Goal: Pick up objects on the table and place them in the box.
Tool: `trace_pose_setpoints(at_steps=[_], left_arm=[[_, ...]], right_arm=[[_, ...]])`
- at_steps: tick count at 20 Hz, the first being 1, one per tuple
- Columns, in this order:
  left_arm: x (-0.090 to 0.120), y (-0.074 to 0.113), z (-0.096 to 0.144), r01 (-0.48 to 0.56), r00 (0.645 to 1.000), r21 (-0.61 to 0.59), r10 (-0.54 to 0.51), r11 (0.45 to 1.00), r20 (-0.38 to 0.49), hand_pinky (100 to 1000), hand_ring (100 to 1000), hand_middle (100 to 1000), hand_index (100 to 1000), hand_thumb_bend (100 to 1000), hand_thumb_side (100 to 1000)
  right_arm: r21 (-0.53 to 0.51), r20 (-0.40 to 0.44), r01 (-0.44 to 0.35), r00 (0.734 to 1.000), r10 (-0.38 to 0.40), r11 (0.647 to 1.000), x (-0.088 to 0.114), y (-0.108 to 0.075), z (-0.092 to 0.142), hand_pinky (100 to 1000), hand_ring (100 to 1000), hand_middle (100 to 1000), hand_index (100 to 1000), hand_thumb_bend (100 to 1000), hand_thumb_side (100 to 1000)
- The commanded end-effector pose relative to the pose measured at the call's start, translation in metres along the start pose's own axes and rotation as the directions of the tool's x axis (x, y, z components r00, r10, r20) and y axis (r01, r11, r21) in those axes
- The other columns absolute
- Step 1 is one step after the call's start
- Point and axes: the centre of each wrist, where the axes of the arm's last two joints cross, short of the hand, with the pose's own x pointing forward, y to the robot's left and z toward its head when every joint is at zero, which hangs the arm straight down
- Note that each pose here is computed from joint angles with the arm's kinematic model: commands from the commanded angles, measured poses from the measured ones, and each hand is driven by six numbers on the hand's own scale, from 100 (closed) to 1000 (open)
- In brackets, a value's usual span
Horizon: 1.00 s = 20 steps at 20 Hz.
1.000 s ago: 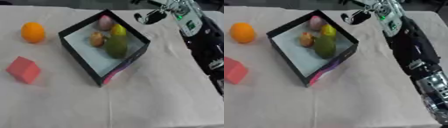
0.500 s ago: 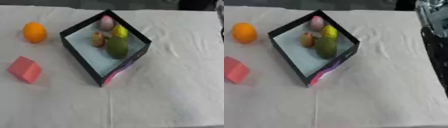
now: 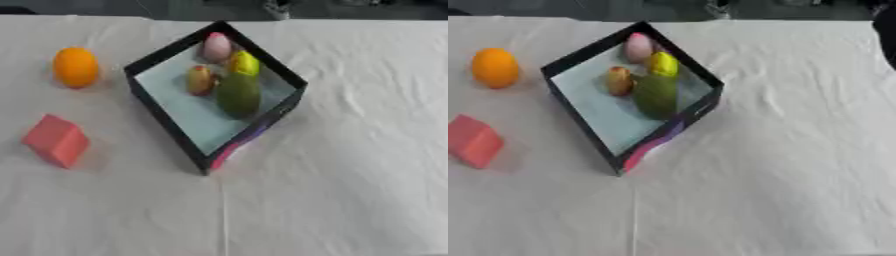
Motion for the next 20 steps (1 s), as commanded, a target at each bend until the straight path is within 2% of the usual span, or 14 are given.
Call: trace_pose_setpoints(at_steps=[1, 3, 4, 5, 6, 8, 10, 11, 13, 14, 15, 17, 20], left_arm=[[0.025, 0.020, -0.021, 0.147, 0.976, -0.206, -0.108, 0.967, 0.188, 948, 873, 862, 890, 100, 632], [0.039, 0.031, -0.032, 0.257, 0.941, -0.325, -0.159, 0.910, 0.298, 953, 884, 867, 891, 100, 551], [0.046, 0.036, -0.037, 0.312, 0.923, -0.375, -0.184, 0.873, 0.339, 959, 886, 866, 894, 100, 356], [0.052, 0.042, -0.042, 0.373, 0.902, -0.426, -0.215, 0.824, 0.374, 955, 879, 859, 894, 100, 300], [0.055, 0.047, -0.046, 0.427, 0.883, -0.471, -0.243, 0.772, 0.402, 946, 865, 853, 891, 100, 205], [0.059, 0.057, -0.052, 0.533, 0.836, -0.543, -0.304, 0.649, 0.458, 940, 869, 854, 876, 100, 145], [0.063, 0.064, -0.057, 0.628, 0.778, -0.607, -0.367, 0.488, 0.510, 947, 873, 835, 854, 131, 131], [0.064, 0.066, -0.058, 0.659, 0.751, -0.630, -0.393, 0.410, 0.530, 954, 880, 844, 856, 130, 188], [0.064, 0.069, -0.060, 0.697, 0.700, -0.669, -0.447, 0.257, 0.557, 956, 886, 844, 855, 223, 221], [0.063, 0.070, -0.061, 0.708, 0.676, -0.678, -0.469, 0.199, 0.569, 959, 892, 847, 858, 270, 240], [0.062, 0.071, -0.062, 0.713, 0.656, -0.685, -0.489, 0.150, 0.575, 963, 896, 847, 860, 273, 247], [0.057, 0.074, -0.061, 0.714, 0.630, -0.695, -0.517, 0.090, 0.580, 967, 902, 847, 860, 276, 285], [0.048, 0.078, -0.060, 0.708, 0.611, -0.704, -0.543, 0.049, 0.576, 970, 908, 842, 872, 263, 367]], right_arm=[[-0.043, 0.052, 0.000, 0.999, 0.002, 0.999, 0.011, -0.007, 0.002, 934, 769, 756, 900, 100, 593], [-0.064, 0.040, -0.008, 0.999, 0.011, 0.998, 0.009, -0.011, 0.006, 931, 761, 750, 898, 100, 596], [-0.077, 0.032, -0.014, 0.999, 0.016, 0.997, 0.007, -0.014, 0.008, 930, 756, 748, 896, 100, 599], [-0.092, 0.022, -0.019, 1.000, 0.021, 0.996, 0.005, -0.016, 0.010, 930, 753, 745, 895, 100, 600], [-0.104, 0.013, -0.024, 1.000, 0.025, 0.994, 0.004, -0.018, 0.011, 929, 745, 737, 887, 100, 599], [-0.120, -0.006, -0.033, 0.999, 0.032, 0.992, 0.001, -0.020, 0.013, 927, 736, 724, 870, 100, 597], [-0.117, -0.017, -0.036, 0.999, 0.034, 0.992, -0.001, -0.020, 0.013, 928, 737, 725, 871, 100, 593], [-0.116, -0.022, -0.036, 0.999, 0.034, 0.993, -0.002, -0.020, 0.013, 928, 736, 724, 871, 100, 601], [-0.114, -0.035, -0.036, 0.999, 0.032, 0.993, -0.003, -0.020, 0.014, 928, 734, 722, 869, 100, 602], [-0.113, -0.040, -0.037, 0.999, 0.033, 0.993, -0.004, -0.021, 0.013, 928, 734, 723, 869, 100, 602], [-0.112, -0.044, -0.039, 0.998, 0.034, 0.993, -0.005, -0.021, 0.013, 926, 734, 723, 869, 100, 603], [-0.112, -0.056, -0.040, 0.998, 0.034, 0.993, -0.007, -0.022, 0.013, 924, 731, 721, 870, 100, 605], [-0.115, -0.072, -0.043, 0.997, 0.035, 0.992, -0.009, -0.023, 0.012, 925, 726, 716, 867, 100, 604]])
